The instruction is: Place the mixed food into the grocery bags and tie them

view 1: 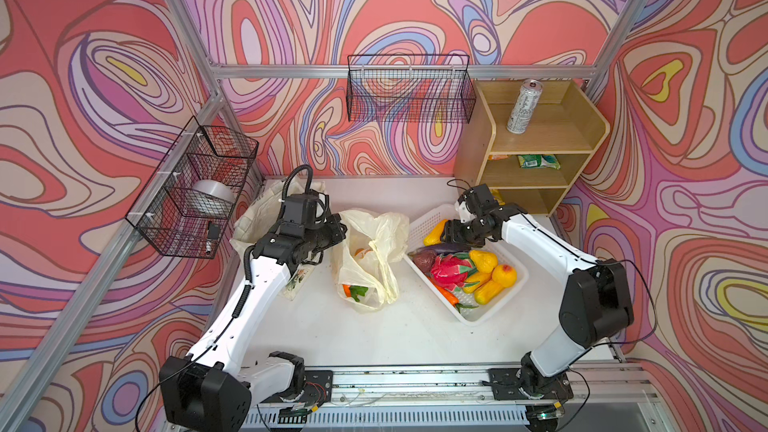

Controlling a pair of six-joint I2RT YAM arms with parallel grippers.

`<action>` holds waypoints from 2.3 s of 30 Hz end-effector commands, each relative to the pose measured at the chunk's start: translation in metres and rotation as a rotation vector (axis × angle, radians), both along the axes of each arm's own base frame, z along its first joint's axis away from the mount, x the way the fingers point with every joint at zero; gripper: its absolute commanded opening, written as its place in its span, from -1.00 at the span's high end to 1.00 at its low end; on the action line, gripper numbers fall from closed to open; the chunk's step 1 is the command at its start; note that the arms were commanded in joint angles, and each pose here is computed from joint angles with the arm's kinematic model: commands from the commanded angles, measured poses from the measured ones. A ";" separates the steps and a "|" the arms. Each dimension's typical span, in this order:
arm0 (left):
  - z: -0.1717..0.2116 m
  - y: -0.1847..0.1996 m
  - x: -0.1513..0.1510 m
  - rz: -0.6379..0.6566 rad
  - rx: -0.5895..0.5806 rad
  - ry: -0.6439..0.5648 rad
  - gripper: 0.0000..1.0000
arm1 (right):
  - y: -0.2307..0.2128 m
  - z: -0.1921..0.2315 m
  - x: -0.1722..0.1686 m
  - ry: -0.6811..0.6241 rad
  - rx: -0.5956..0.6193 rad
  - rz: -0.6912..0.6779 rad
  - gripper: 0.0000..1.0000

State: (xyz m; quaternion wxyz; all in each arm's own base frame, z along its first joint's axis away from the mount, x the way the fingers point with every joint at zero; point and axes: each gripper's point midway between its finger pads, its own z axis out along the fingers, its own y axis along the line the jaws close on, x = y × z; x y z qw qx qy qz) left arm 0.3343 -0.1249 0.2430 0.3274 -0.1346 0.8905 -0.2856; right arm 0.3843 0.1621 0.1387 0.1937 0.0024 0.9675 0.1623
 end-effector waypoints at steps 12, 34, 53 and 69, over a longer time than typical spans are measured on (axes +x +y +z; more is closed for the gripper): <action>0.000 0.004 0.002 0.008 -0.008 -0.009 1.00 | -0.006 -0.057 -0.023 0.110 -0.397 0.181 -0.55; 0.000 0.003 0.005 0.007 -0.020 -0.008 1.00 | 0.014 -0.051 0.039 0.006 0.053 -0.105 -0.60; -0.002 0.002 0.004 0.011 -0.029 -0.006 1.00 | 0.028 -0.087 0.060 0.051 0.199 -0.227 -0.45; -0.004 0.001 0.005 0.010 -0.036 0.002 1.00 | 0.037 -0.013 0.075 -0.198 0.344 -0.163 0.53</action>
